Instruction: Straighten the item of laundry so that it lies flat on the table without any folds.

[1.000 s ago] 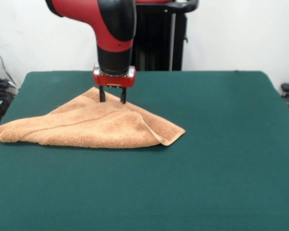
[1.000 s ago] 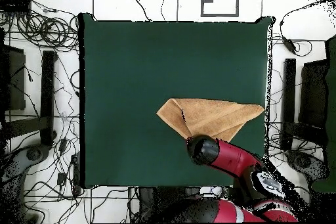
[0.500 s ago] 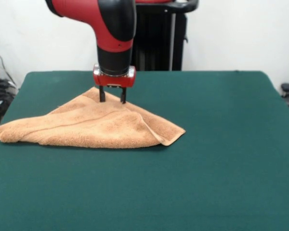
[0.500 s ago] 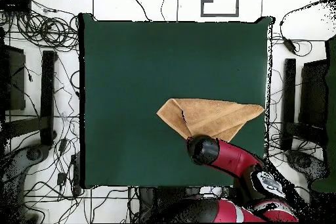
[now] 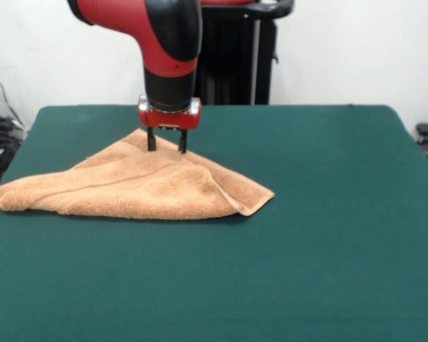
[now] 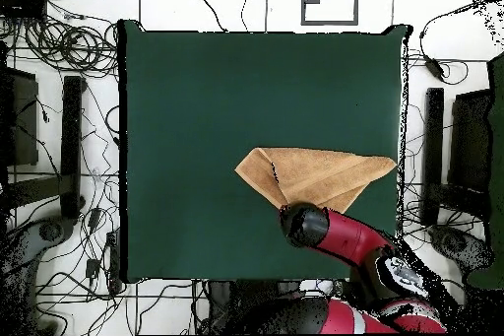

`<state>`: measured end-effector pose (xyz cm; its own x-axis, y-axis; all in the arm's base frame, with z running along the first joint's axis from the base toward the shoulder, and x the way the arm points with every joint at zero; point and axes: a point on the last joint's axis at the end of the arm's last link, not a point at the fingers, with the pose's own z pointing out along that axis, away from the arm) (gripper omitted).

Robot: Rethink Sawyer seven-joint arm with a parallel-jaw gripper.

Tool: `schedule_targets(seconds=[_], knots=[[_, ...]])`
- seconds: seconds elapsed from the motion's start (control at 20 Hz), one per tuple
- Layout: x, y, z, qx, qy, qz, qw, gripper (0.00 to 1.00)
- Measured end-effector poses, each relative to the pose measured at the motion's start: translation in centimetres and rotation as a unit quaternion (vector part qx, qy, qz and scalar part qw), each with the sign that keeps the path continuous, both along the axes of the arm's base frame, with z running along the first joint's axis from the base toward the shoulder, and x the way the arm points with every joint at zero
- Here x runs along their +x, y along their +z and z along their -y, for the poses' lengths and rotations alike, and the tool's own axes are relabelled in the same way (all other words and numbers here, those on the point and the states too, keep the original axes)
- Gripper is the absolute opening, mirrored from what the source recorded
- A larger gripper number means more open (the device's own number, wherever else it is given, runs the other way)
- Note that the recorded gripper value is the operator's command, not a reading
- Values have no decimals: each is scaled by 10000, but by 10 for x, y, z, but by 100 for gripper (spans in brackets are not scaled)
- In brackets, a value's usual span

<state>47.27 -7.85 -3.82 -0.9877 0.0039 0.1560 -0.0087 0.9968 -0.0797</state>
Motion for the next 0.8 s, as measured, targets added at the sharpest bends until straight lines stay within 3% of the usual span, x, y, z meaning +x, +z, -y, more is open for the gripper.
schedule_targets(seconds=[0.8], knots=[[-1, -1, -1, -33, 175, 71, 9998, 100]])
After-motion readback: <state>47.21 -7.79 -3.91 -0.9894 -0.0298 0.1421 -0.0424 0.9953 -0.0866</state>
